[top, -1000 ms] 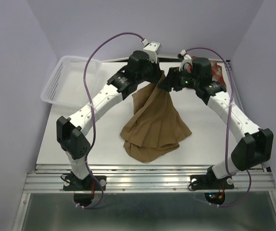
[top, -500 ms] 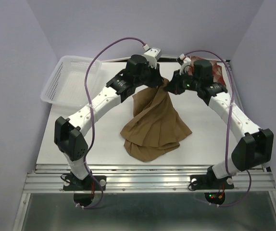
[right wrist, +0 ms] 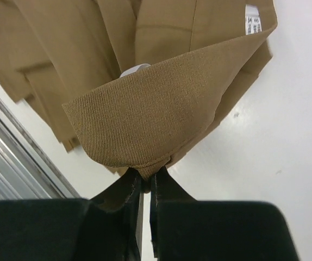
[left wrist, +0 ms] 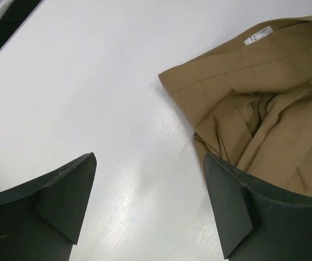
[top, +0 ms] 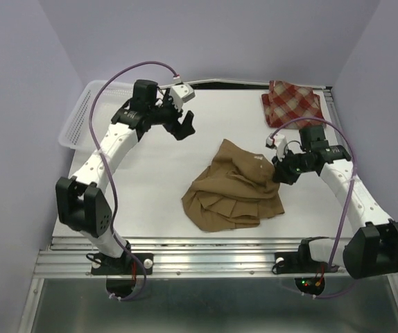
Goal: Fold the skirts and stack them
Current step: Flatten the skirt out
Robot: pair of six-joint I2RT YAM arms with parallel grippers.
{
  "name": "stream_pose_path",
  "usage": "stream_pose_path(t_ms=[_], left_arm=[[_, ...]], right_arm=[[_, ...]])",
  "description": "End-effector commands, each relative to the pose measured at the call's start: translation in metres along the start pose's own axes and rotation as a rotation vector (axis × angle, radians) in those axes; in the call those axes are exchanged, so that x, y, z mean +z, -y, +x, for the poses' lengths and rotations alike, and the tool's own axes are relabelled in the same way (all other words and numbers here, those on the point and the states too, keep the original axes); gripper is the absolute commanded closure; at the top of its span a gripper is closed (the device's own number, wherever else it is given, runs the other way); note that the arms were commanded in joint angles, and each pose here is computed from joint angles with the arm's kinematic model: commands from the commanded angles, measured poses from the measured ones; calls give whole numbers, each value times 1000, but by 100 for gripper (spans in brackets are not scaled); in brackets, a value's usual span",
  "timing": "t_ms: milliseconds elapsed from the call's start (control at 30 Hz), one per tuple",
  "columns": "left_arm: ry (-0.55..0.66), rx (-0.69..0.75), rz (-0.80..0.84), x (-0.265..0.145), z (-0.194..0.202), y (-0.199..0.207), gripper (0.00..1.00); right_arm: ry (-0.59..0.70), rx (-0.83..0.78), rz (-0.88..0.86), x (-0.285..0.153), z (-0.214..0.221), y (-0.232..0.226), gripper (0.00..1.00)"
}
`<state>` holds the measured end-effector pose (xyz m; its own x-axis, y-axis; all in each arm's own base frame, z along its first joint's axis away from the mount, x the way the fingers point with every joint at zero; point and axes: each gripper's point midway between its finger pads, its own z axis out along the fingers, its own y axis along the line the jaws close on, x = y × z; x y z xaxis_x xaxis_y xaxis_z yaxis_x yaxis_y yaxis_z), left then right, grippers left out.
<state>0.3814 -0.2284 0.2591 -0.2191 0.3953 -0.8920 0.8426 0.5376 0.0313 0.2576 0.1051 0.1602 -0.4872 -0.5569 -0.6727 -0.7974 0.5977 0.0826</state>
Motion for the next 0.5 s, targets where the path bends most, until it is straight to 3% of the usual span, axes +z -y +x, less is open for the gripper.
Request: stream_pose_path(t_ms=[0, 67, 133, 233, 467], left_arm=[[-25, -25, 179, 31, 9, 5, 8], [11, -94, 262, 57, 5, 8, 9], [16, -218, 262, 82, 8, 3, 10], [96, -267, 239, 117, -18, -8, 14], [56, -472, 390, 176, -2, 22, 12]], right_arm=[[-190, -43, -13, -2, 52, 1, 99], [-225, -10, -34, 4, 62, -2, 99], [-244, 6, -44, 6, 67, -2, 99], [-270, 19, -37, 8, 74, -1, 99], [-288, 46, -25, 10, 81, 2, 99]])
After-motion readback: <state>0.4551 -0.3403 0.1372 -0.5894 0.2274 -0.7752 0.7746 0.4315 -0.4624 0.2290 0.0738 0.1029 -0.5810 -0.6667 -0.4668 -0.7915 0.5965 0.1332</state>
